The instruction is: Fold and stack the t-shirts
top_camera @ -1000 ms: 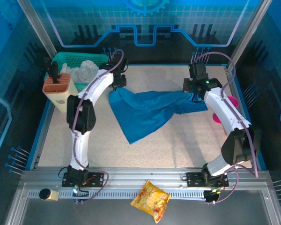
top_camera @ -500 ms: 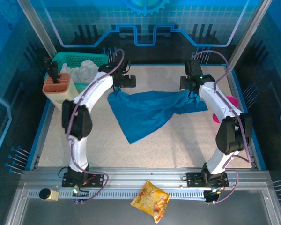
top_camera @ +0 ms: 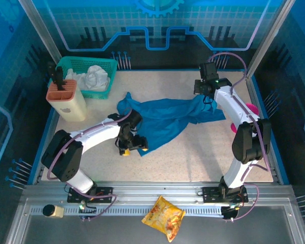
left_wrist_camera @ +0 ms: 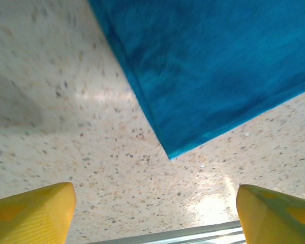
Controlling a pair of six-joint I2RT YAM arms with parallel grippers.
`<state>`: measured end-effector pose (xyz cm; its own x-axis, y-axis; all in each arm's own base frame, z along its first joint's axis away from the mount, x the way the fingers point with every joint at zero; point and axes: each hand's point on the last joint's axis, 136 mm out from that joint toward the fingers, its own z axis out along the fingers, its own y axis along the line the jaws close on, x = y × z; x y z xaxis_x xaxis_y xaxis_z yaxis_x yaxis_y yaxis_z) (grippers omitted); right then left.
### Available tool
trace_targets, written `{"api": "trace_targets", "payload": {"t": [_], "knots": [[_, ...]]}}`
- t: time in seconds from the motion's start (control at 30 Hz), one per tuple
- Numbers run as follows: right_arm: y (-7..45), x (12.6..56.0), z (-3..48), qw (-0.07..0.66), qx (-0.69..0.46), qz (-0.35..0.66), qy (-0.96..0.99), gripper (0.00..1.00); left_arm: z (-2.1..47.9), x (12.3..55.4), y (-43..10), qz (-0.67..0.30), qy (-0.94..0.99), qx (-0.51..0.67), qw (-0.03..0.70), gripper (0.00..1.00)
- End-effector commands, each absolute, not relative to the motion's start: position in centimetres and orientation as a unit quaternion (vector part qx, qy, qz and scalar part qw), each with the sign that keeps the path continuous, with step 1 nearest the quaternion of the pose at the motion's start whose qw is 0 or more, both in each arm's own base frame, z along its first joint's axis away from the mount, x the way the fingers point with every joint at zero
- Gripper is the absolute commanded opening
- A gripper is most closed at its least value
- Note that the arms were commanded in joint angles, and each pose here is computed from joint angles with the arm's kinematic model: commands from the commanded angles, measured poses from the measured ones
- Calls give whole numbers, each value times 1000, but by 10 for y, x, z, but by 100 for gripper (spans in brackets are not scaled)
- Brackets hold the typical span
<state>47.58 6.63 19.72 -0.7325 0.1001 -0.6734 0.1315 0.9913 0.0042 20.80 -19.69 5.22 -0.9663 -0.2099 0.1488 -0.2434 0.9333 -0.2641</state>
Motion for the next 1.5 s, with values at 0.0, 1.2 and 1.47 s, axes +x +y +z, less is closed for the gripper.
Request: {"api": "trace_targets", "payload": {"t": [0.0,1.2,1.47], "knots": [[65,471,209,378,71,-14,923,0,54,219,-217,180,-971,148,48,84],[52,434,173,334,78,45,938,2,111,321,-201,-46,-990,55,-120,0],[41,514,186,337,72,50,937,0,261,336,-132,-16,-962,94,-257,0]]}}
